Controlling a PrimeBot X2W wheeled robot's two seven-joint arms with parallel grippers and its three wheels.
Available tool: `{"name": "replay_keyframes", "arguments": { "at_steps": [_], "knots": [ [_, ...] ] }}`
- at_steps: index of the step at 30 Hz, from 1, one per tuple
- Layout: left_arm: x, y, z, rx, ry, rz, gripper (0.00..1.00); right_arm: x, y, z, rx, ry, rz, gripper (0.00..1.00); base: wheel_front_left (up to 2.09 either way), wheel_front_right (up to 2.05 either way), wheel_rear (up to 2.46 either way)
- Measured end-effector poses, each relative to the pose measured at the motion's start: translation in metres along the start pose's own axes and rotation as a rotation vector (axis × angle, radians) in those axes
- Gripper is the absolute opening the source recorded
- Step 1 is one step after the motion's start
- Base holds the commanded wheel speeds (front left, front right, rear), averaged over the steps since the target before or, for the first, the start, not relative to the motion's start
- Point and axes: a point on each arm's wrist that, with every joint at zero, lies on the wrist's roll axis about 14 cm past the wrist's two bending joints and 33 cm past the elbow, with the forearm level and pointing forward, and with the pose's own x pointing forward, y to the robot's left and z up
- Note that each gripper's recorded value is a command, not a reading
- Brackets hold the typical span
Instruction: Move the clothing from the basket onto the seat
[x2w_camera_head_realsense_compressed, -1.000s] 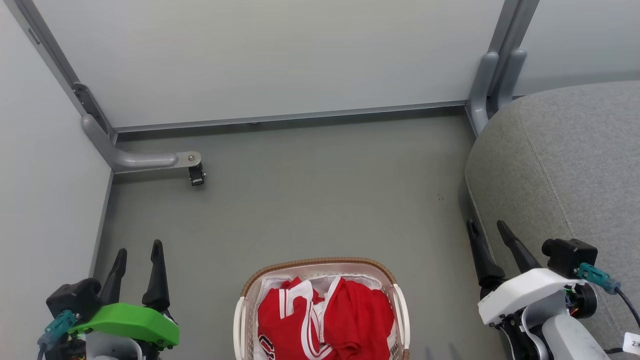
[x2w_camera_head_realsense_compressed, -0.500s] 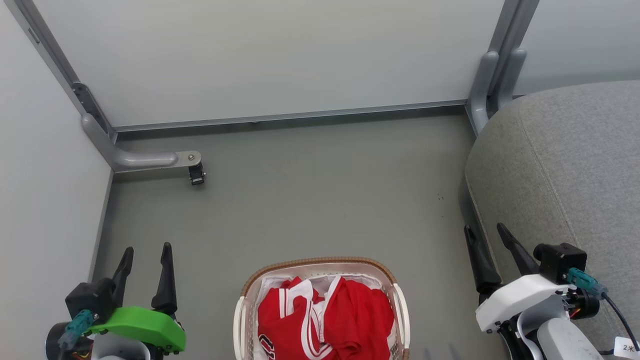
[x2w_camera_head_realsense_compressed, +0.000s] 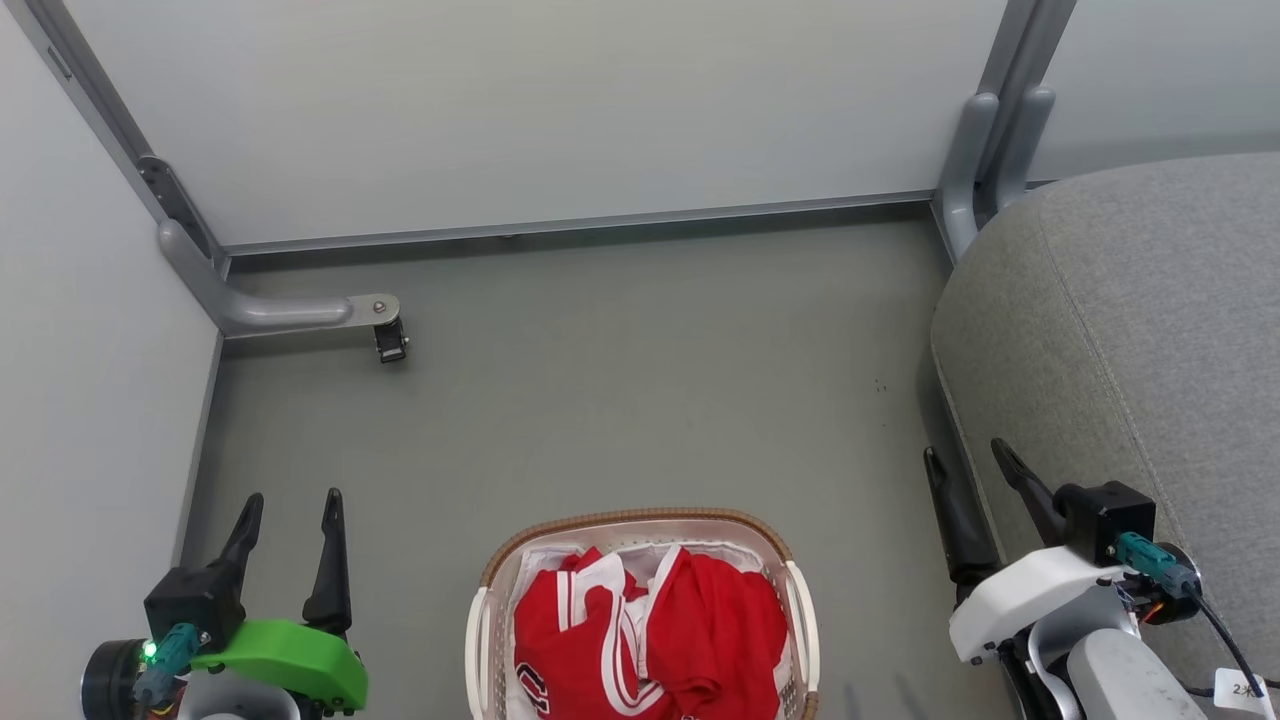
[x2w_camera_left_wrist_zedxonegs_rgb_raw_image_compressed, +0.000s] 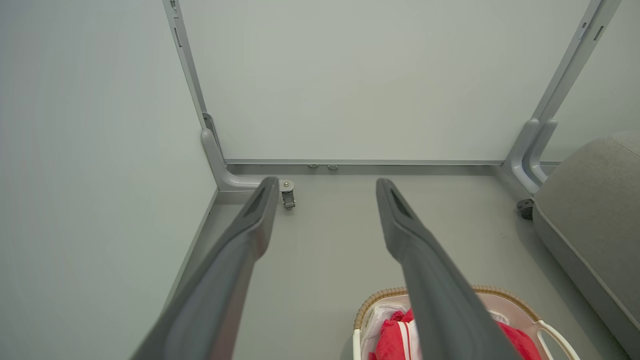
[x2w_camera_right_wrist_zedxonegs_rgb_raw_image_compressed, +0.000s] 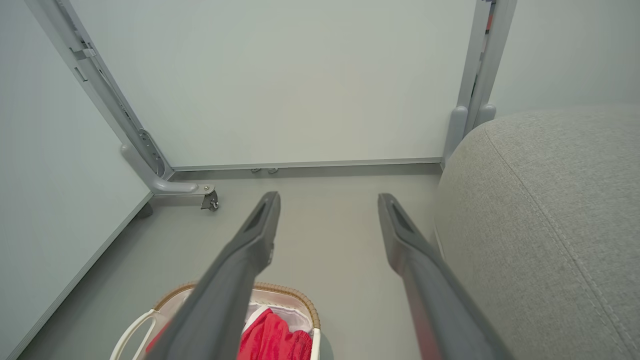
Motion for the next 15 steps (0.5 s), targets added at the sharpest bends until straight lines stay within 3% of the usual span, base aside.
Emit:
{"name": "replay_keyframes", "arguments": {
  "at_steps": [15],
  "knots": [
    [-0.0016, 0.0015, -0.0035, 0.093, 0.001, -0.004, 1.00, -0.0012, -0.0042, -0.0044, -0.088, 0.002, -0.014, 1.00, 0.00, 0.00, 0.00]
  ]
}}
